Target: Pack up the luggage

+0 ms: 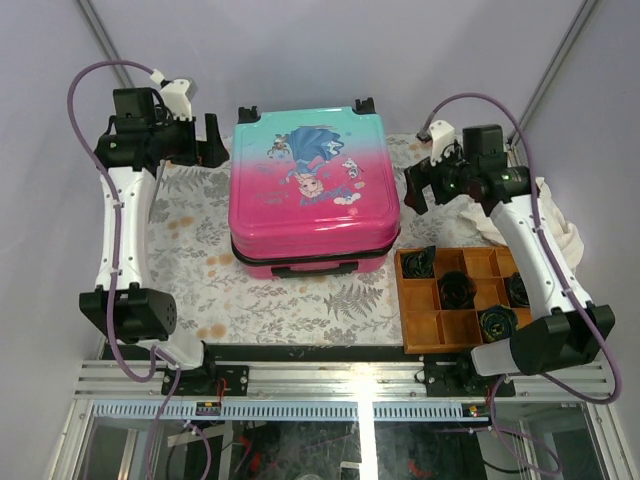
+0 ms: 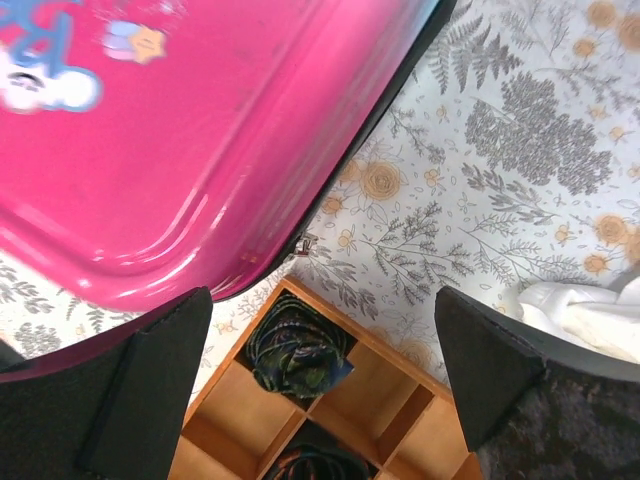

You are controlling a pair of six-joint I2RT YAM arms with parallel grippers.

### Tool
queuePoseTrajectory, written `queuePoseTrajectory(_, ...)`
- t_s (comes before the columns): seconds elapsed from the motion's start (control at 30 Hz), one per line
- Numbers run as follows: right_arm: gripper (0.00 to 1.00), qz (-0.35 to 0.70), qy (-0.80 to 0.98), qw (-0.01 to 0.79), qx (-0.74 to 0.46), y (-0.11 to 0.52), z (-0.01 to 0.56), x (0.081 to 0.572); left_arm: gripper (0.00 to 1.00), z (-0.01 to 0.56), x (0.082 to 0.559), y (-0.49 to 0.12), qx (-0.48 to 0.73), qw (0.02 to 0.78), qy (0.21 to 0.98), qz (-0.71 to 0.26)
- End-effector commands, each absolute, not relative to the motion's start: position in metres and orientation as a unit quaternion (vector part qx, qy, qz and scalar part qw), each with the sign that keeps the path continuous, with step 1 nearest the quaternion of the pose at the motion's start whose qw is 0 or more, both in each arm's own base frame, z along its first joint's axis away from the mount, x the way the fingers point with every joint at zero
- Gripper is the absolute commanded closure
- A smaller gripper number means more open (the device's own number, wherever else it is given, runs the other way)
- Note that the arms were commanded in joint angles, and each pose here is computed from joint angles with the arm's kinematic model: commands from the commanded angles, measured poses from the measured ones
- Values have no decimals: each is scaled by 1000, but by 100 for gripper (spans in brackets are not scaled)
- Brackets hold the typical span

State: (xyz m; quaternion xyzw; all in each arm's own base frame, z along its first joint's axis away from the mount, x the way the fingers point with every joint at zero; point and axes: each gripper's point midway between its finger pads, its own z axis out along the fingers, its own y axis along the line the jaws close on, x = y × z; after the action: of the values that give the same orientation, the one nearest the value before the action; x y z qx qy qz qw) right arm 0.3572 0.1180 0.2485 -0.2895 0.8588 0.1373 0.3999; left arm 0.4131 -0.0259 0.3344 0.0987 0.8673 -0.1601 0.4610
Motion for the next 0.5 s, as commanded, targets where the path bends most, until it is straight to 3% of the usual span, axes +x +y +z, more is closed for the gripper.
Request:
queuePoseTrajectory(0.0,1,163,845,426,-279,121,303,328,0,339,370,-8,87,434,892,-92)
queuePoseTrajectory(0.47,1,181,858,450,-170,84,281,282,0,287,289,-26,51,417,904,-73)
